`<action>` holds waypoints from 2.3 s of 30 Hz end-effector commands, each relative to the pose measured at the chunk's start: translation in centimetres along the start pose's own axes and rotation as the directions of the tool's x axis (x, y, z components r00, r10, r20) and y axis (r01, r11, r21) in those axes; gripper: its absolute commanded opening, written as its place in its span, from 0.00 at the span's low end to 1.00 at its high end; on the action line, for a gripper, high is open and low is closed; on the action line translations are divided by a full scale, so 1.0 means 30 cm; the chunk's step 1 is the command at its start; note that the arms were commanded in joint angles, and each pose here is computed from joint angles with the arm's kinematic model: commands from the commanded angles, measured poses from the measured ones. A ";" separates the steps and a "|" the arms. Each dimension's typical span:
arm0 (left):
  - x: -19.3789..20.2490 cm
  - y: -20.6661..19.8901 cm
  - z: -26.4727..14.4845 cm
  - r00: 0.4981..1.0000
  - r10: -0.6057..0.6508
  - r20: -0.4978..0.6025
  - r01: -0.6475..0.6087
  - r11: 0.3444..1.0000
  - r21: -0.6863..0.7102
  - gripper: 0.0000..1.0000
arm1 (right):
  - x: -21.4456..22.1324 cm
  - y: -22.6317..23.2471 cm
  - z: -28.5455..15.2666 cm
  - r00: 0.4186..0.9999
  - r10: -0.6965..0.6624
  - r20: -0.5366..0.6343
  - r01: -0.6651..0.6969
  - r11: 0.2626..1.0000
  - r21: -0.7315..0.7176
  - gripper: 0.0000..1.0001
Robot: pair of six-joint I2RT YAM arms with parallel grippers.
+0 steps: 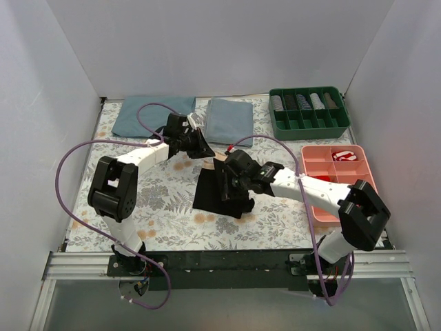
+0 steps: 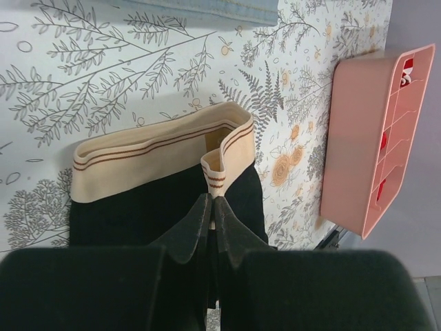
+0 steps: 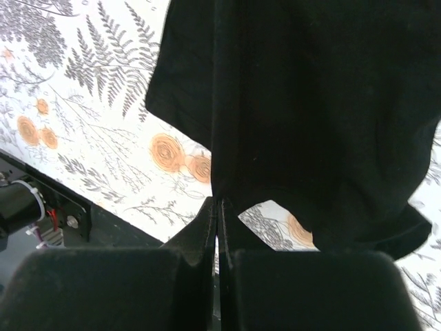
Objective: Roll the underwear
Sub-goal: Fold the underwear at the center of the board.
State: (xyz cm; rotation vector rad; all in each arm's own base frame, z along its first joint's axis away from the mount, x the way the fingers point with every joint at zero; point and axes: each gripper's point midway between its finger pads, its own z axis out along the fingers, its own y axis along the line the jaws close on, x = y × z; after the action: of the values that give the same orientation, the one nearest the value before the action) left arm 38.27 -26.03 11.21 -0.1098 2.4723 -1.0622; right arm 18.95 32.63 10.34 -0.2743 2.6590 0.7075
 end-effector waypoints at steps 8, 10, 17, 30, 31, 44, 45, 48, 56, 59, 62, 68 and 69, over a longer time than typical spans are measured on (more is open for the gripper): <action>-0.006 0.071 0.005 0.998 0.031 -0.048 -0.030 0.999 0.024 0.00 | -0.127 0.190 0.075 1.000 -0.007 0.028 0.011 0.990 -0.142 0.01; 0.001 0.089 0.009 0.998 0.028 -0.061 -0.027 1.000 0.013 0.00 | -0.120 0.192 0.099 1.000 -0.007 0.012 0.009 0.990 -0.141 0.01; 0.018 0.152 0.031 0.996 0.016 -0.092 -0.019 0.999 -0.030 0.00 | -0.124 0.209 0.160 1.000 -0.001 -0.012 -0.001 0.990 -0.138 0.01; 0.018 0.241 0.041 0.995 0.003 -0.095 -0.013 0.995 -0.096 0.00 | -0.128 0.224 0.245 0.999 -0.007 -0.033 0.002 0.990 -0.138 0.01; 0.021 0.243 0.043 0.995 0.006 -0.099 -0.015 0.995 -0.097 0.00 | -0.126 0.220 0.253 0.999 -0.006 -0.035 0.001 0.991 -0.133 0.01; 0.011 0.276 0.036 0.996 0.009 -0.086 -0.021 0.990 -0.139 0.00 | -0.084 0.197 0.313 0.997 -0.002 -0.073 -0.007 0.991 -0.130 0.01; 0.010 0.279 0.036 0.996 0.009 -0.085 -0.021 0.990 -0.142 0.00 | -0.082 0.198 0.315 0.997 -0.005 -0.075 -0.006 0.991 -0.134 0.01; 0.003 0.287 0.030 0.997 0.008 -0.079 -0.020 0.989 -0.149 0.00 | -0.070 0.202 0.326 0.996 -0.003 -0.089 -0.010 0.989 -0.148 0.01; -0.012 0.291 0.017 0.998 -0.001 -0.063 -0.009 0.988 -0.157 0.00 | -0.050 0.194 0.342 0.994 0.022 -0.106 -0.039 0.988 -0.152 0.01; -0.025 0.287 0.013 0.999 0.001 -0.053 -0.009 0.988 -0.157 0.02 | -0.049 0.197 0.343 0.994 0.034 -0.108 -0.052 0.985 -0.166 0.01; -0.045 0.278 0.002 0.999 0.006 -0.036 -0.011 0.988 -0.156 0.11 | -0.061 0.204 0.340 0.994 0.057 -0.095 -0.074 0.979 -0.190 0.01; -0.090 0.252 -0.051 1.000 0.015 0.017 -0.012 0.986 -0.166 0.32 | -0.094 0.239 0.311 0.994 0.075 -0.076 -0.097 0.939 -0.331 0.25; -0.101 0.251 -0.064 0.999 0.017 0.032 -0.011 0.984 -0.176 0.37 | -0.120 0.248 0.277 0.995 0.082 -0.050 -0.095 0.924 -0.371 0.30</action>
State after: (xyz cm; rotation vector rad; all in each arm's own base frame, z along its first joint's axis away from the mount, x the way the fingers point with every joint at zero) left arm 39.06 -19.77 3.39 -0.1638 2.6518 -0.8702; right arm 21.62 42.40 4.38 -0.2668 2.7254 1.0102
